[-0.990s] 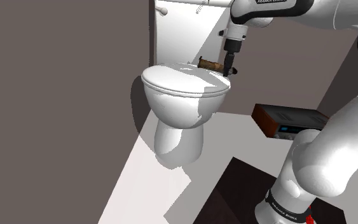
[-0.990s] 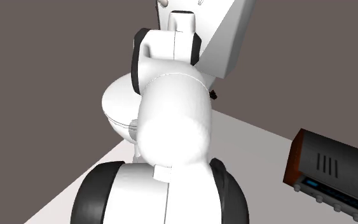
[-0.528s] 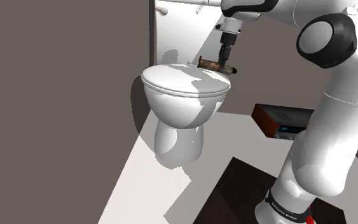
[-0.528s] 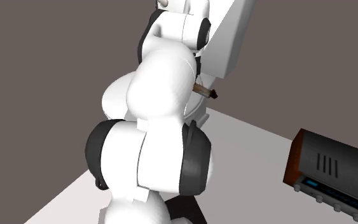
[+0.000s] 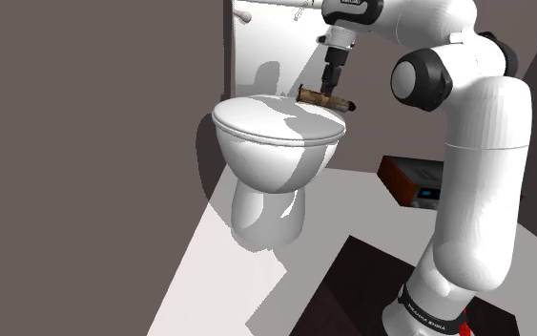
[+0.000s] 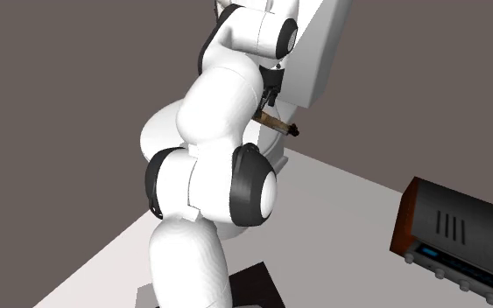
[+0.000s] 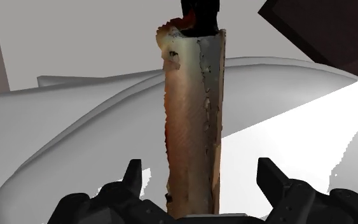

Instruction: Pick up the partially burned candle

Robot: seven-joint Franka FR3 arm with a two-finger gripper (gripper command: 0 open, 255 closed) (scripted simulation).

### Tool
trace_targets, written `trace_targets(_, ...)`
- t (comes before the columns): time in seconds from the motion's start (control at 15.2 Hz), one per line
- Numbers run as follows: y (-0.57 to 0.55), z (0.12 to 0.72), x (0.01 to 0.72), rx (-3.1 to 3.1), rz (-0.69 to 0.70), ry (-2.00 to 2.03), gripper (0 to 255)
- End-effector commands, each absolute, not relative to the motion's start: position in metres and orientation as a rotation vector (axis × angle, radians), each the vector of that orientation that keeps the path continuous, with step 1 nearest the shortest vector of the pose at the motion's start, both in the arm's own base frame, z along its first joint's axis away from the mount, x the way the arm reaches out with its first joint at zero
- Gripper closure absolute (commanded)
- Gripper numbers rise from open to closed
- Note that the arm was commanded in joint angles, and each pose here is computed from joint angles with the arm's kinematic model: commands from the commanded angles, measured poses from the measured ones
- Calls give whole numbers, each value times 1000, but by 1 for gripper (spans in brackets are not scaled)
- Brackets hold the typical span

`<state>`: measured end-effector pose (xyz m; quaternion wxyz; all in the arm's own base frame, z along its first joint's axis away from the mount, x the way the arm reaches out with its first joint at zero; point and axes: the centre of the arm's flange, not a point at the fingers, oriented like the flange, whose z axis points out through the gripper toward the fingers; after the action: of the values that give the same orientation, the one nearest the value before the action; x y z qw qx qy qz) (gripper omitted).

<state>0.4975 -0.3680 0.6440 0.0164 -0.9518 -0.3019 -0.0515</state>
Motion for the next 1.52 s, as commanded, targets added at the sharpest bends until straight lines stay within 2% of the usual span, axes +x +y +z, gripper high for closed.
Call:
trace_targets(0.0,-368,633,498,-2959,-161,-941,0)
trace_targets(0.33,-368,620,498,-2959,-161,-941,0)
trace_targets(0.4,-367,620,498,-2959,-161,-941,255)
trace_targets(0.99,-368,620,498,-2959,-161,-941,255)
trace_targets(1.45,-368,657,498,-2959,-161,-941,255)
